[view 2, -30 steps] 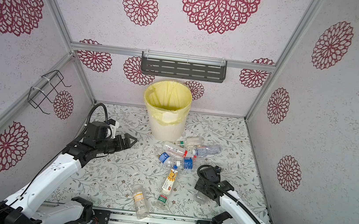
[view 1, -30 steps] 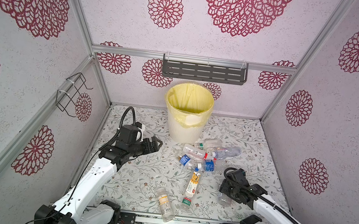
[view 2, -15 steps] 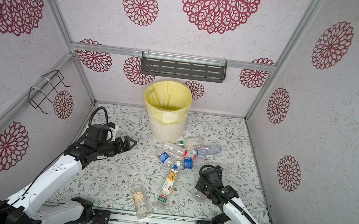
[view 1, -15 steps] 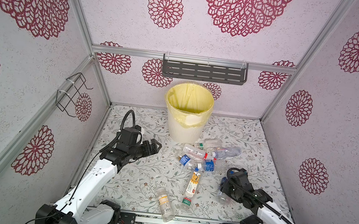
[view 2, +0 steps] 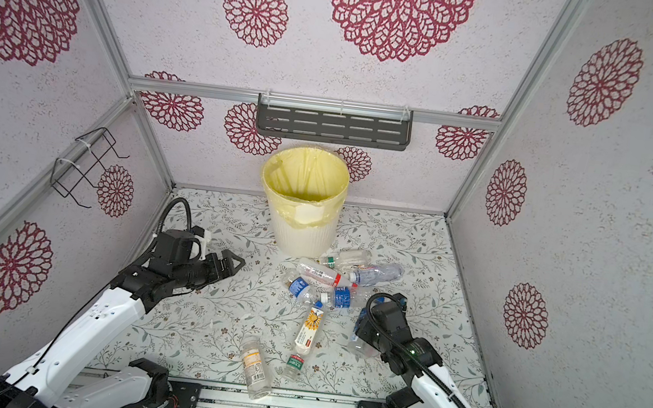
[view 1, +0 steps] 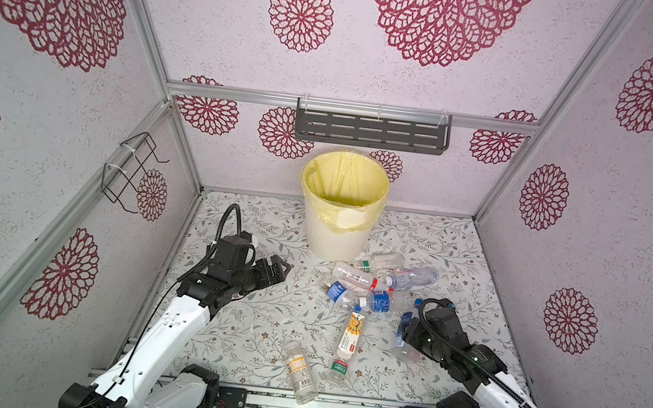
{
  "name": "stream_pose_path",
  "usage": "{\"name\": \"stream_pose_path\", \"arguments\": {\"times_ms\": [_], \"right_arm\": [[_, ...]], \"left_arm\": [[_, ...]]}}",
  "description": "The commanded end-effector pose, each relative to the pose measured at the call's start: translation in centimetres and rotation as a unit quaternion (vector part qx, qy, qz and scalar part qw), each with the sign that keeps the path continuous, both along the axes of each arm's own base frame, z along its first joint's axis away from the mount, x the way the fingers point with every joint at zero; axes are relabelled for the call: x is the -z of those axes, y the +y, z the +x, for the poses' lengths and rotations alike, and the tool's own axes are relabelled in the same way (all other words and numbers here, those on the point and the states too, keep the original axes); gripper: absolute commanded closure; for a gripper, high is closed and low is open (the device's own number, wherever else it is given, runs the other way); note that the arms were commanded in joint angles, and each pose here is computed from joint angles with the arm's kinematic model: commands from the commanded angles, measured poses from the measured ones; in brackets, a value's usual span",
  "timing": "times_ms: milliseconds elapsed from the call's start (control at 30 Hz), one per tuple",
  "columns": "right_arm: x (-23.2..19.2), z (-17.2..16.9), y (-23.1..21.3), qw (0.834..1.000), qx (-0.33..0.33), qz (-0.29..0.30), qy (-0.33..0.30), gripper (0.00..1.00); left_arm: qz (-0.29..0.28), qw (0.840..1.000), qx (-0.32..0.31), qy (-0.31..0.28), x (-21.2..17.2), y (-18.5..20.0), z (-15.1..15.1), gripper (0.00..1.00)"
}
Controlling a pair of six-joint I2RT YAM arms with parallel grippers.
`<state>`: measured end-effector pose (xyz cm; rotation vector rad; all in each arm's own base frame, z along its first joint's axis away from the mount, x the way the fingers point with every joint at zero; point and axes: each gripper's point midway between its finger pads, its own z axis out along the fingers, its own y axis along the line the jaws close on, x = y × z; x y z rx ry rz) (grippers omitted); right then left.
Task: Throw the plastic bottles in the bin
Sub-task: 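Lift the blue-capped bottle with the right gripper and carry it toward the bin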
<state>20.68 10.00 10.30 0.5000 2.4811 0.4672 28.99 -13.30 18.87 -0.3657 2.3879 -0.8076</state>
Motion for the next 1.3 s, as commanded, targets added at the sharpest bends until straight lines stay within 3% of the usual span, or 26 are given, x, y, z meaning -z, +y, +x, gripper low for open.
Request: {"name": "stream_pose_path", "arguments": {"times_ms": [0, 467, 667, 967, 1267], "right_arm": [[-1.9, 1.1, 0.5, 1.0, -0.012, -0.006, -0.019, 0.47], [-7.6, 4.2, 2.2, 0.996, -0.016, 0.021, -0.088, 0.49], [-10.2, 6.3, 3.2, 0.989, -0.016, 0.039, -0.142, 0.5], [-13.5, 8.4, 4.7, 0.981, -0.032, 0.047, -0.186, 0.5], [-18.5, 10.5, 5.8, 0.969, -0.039, 0.054, -0.237, 0.5]], "left_arm": [[-0.002, 1.0, -0.012, 0.026, 1.2, 0.3, -0.4, 0.03], [0.005, 0.999, -0.001, -0.032, -0.3, 0.0, 1.3, 0.03], [0.038, 0.999, -0.016, -0.035, -0.5, 1.1, 1.7, 0.03], [-0.004, 0.999, 0.007, -0.047, -1.0, -0.7, 2.8, 0.03], [-0.006, 0.999, 0.009, -0.037, -0.6, -0.9, 3.0, 0.03]]}}
